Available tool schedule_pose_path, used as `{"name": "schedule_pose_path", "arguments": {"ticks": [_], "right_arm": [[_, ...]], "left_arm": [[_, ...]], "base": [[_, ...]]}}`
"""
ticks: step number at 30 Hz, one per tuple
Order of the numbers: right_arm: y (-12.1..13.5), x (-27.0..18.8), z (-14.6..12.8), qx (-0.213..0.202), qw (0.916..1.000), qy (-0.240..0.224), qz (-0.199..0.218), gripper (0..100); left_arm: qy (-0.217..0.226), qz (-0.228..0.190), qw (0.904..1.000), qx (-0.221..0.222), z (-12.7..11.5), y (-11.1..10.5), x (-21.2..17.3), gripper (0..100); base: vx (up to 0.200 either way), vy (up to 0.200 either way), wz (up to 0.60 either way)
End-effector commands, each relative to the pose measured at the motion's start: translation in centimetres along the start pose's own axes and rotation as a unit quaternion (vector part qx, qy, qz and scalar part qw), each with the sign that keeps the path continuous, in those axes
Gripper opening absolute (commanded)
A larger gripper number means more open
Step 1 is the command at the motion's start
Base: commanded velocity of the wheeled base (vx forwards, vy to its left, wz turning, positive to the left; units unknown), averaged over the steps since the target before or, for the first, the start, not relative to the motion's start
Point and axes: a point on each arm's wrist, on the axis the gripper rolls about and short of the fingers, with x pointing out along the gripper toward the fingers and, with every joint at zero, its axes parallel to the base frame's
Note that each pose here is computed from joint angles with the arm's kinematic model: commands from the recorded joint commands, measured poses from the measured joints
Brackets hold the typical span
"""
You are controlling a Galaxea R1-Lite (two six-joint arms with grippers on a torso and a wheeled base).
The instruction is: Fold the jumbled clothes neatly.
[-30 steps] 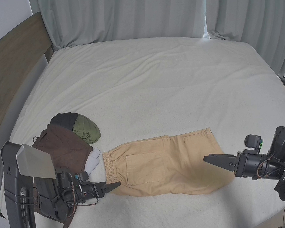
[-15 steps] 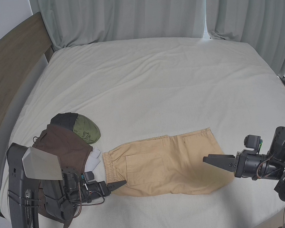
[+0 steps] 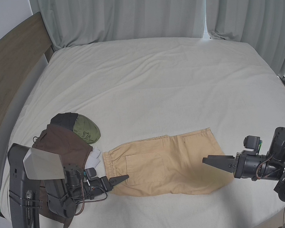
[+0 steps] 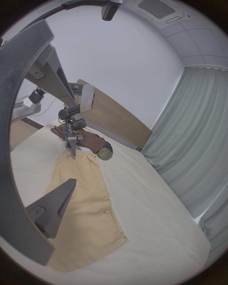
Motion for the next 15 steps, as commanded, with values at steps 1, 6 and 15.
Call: {"name": "schedule_pose_path", "arguments": {"ticks": [1, 6, 15], "right_arm": [[-0.08, 0.04, -0.09, 0.001, 1.0000, 0.002, -0.001, 100], [-0.14, 0.10, -0.17, 0.002, 1.0000, 0.004, -0.002, 100], [-0.20, 0.08, -0.20, 0.004, 1.0000, 0.004, -0.003, 100]], "left_arm": [[-0.005, 0.002, 1.0000, 0.001, 0.11, 0.01, 0.05, 100], [-0.020, 0.016, 0.9997, -0.006, 0.35, 0.06, 0.26, 0], [-0.015, 0.014, 0.9997, -0.008, 0.08, -0.13, 0.26, 0]], "base": [[0.000, 0.000, 0.00], [0.000, 0.000, 0.00], [0.000, 0.000, 0.00]]}}
